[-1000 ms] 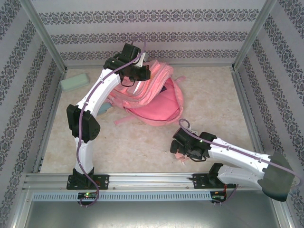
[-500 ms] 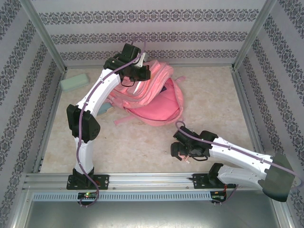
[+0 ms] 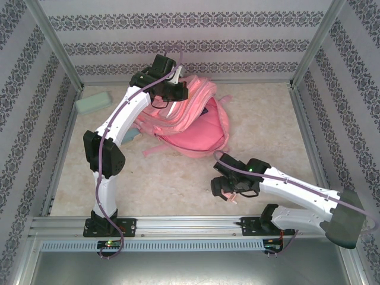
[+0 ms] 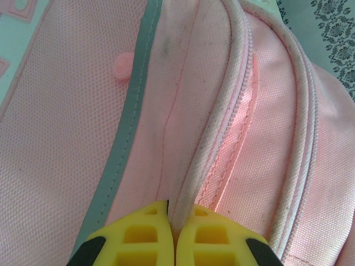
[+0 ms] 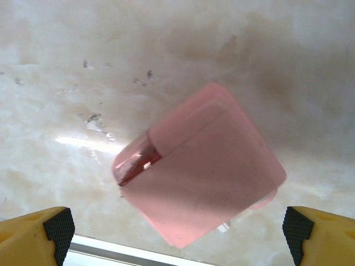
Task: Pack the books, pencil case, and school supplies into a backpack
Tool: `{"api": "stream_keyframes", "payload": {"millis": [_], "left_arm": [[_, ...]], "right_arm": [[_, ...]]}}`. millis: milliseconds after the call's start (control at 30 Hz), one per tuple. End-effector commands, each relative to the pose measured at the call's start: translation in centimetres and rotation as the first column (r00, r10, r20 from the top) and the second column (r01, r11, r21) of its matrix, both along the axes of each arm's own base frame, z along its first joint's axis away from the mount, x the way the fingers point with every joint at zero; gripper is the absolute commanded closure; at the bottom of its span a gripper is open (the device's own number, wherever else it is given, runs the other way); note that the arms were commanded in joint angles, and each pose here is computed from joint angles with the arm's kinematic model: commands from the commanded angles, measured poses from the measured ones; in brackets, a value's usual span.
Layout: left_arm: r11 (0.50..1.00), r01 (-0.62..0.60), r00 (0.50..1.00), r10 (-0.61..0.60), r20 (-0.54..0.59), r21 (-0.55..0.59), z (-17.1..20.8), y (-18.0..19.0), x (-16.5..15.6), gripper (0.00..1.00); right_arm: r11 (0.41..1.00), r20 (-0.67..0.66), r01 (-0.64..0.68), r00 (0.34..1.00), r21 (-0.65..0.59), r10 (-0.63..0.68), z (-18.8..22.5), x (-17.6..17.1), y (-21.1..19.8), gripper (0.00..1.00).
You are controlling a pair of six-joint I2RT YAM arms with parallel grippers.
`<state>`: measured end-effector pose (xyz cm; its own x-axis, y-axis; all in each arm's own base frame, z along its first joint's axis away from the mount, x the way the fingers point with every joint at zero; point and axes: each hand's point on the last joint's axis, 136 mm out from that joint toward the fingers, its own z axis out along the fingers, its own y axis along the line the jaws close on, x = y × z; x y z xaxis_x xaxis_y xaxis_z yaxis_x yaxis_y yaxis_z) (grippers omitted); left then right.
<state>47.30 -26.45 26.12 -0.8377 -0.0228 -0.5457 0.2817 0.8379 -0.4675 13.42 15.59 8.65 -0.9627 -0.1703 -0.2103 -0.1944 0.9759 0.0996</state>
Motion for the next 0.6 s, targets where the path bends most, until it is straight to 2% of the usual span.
{"api": "stream_keyframes", "payload": {"millis": [0, 267, 467, 567], "left_arm": [[0.997, 0.006, 0.995, 0.002, 0.103, -0.079, 4.8, 0.1, -0.2, 1.00], [0.997, 0.009, 0.995, -0.001, 0.101, -0.077, 4.8, 0.1, -0.3, 1.00], [0.998, 0.002, 0.995, 0.004, 0.104, -0.062, 4.6, 0.4, -0.5, 1.00], [0.998, 0.002, 0.995, 0.005, 0.101, -0.066, 4.4, 0.3, -0.4, 1.00]], "right_arm": [[0.992, -0.052, -0.124, 0.991, -0.012, 0.124, -0.6, -1.2, 0.8, 0.02], [0.983, -0.106, -0.132, 0.987, -0.130, 0.118, -1.2, -2.1, 0.2, 0.02], [0.993, -0.170, -0.113, 0.980, -0.039, 0.104, -2.3, -4.5, 1.7, 0.02], [0.993, -0.174, -0.118, 0.978, -0.017, 0.114, -3.0, -4.5, 3.1, 0.02]]}}
